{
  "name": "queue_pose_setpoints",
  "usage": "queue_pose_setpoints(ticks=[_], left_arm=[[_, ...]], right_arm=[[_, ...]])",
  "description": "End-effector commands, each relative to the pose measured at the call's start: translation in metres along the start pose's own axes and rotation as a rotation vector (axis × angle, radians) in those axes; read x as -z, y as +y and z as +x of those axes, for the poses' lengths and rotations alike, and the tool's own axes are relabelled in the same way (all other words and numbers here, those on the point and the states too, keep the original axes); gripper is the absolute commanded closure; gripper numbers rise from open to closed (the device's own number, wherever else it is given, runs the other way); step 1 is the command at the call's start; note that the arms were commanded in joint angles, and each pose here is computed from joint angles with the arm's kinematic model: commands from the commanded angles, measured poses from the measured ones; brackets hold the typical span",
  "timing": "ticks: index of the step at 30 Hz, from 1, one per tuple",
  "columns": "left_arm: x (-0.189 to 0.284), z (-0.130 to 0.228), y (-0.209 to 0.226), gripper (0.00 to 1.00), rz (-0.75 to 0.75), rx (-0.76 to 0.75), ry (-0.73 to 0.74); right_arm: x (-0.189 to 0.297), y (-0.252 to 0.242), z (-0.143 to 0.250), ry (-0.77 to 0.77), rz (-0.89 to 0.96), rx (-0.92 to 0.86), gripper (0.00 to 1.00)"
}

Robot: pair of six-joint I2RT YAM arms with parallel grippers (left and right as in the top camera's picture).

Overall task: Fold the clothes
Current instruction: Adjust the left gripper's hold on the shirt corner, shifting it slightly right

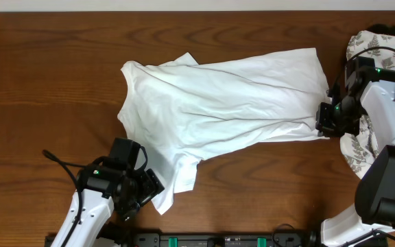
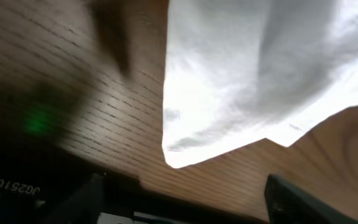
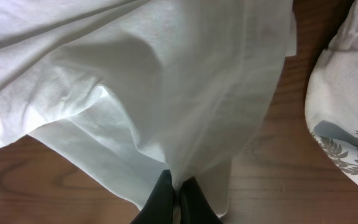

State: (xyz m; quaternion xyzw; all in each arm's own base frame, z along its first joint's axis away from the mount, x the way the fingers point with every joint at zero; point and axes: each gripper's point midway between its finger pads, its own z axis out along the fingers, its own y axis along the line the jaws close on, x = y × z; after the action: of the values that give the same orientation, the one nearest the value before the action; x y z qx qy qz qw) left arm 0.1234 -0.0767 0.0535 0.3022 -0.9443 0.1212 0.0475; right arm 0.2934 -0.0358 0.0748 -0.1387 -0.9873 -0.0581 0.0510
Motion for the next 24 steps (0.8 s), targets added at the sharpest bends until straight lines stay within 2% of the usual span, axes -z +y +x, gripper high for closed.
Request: queue_pose_setpoints(ticks=[1, 5, 6, 7, 10, 13, 24], left_arm=[[0.001, -0.001, 0.001, 0.14, -0.004, -0.023, -0.006], [0.015, -0.019, -0.016, 0.14, 0.037, -0.101, -0.096], [0.017, -0.026, -0.020, 0.18, 0.044, -0.127, -0.131], [0.018, -0.033, -0.021, 0.26, 0.043, -0.146, -0.166], [0.020, -0.054, -0.017, 0.64, -0.014, -0.163, -0.266], [0.017, -0.068, -0.011, 0.94, -0.078, -0.154, -0.313], [-0.030, -0.092, -0.019, 0.94, -0.147, -0.159, -0.252]], right_arm=[[0.003, 0.000, 0.000, -0.013, 0.010, 0.004, 0.99], [0.003, 0.000, -0.001, -0.014, 0.009, 0.004, 0.99], [0.003, 0.000, -0.001, -0.015, 0.009, 0.004, 0.99], [0.003, 0.000, -0.001, -0.016, 0.009, 0.004, 0.99], [0.003, 0.000, -0.002, -0.020, 0.009, 0.005, 0.99], [0.003, 0.000, -0.004, -0.027, 0.008, 0.005, 0.99], [0.003, 0.000, -0.006, -0.034, 0.008, 0.006, 0.99]])
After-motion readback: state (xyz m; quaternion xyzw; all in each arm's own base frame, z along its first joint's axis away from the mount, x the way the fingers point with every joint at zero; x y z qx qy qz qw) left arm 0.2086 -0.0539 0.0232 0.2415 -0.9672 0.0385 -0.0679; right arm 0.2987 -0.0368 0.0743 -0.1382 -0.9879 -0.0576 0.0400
